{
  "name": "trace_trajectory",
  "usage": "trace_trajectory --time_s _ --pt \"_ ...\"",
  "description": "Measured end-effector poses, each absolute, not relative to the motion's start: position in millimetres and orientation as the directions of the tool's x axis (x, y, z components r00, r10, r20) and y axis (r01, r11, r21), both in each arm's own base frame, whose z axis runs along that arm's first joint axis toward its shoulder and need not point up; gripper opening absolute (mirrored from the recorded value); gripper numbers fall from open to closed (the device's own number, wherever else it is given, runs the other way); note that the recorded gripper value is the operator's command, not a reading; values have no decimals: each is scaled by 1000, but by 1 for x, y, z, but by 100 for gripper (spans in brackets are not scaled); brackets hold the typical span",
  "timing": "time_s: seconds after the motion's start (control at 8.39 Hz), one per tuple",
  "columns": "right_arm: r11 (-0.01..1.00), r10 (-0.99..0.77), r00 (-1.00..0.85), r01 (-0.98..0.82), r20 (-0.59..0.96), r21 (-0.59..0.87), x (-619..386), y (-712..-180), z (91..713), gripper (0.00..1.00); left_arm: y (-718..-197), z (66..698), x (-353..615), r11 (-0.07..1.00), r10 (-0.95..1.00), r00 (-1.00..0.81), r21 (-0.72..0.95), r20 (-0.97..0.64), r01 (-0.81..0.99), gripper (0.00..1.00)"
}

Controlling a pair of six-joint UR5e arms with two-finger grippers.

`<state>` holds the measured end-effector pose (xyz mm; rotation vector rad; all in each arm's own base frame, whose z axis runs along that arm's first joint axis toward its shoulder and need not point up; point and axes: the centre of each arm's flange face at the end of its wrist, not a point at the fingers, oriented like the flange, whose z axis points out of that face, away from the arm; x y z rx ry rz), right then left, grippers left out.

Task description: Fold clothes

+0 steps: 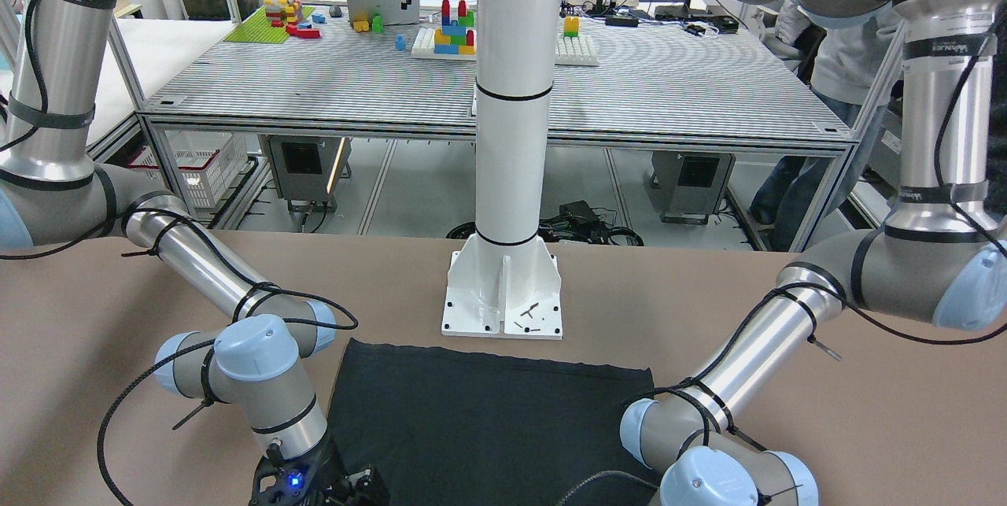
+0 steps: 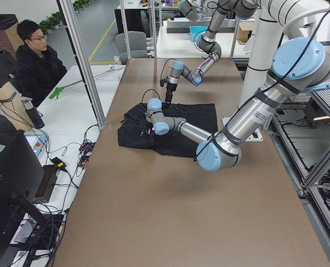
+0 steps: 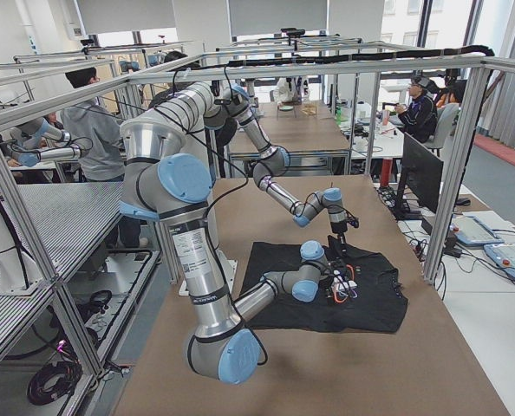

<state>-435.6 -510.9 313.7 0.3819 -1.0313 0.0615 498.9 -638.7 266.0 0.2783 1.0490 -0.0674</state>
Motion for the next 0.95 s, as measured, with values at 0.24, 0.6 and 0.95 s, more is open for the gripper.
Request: trace_trajectory --time_s 0.24,0.6,0.95 --pt "933 -127 523 -226 843 280 -437 -511 317 95 -646 283 496 962 71 523 198 -849 190 0" --pt "932 -135 530 -220 837 289 -438 -512 320 95 -649 290 492 959 58 532 194 -845 204 10" --pt "933 -135 532 -217 836 289 -437 -511 322 95 -649 289 494 955 33 534 185 -845 233 94"
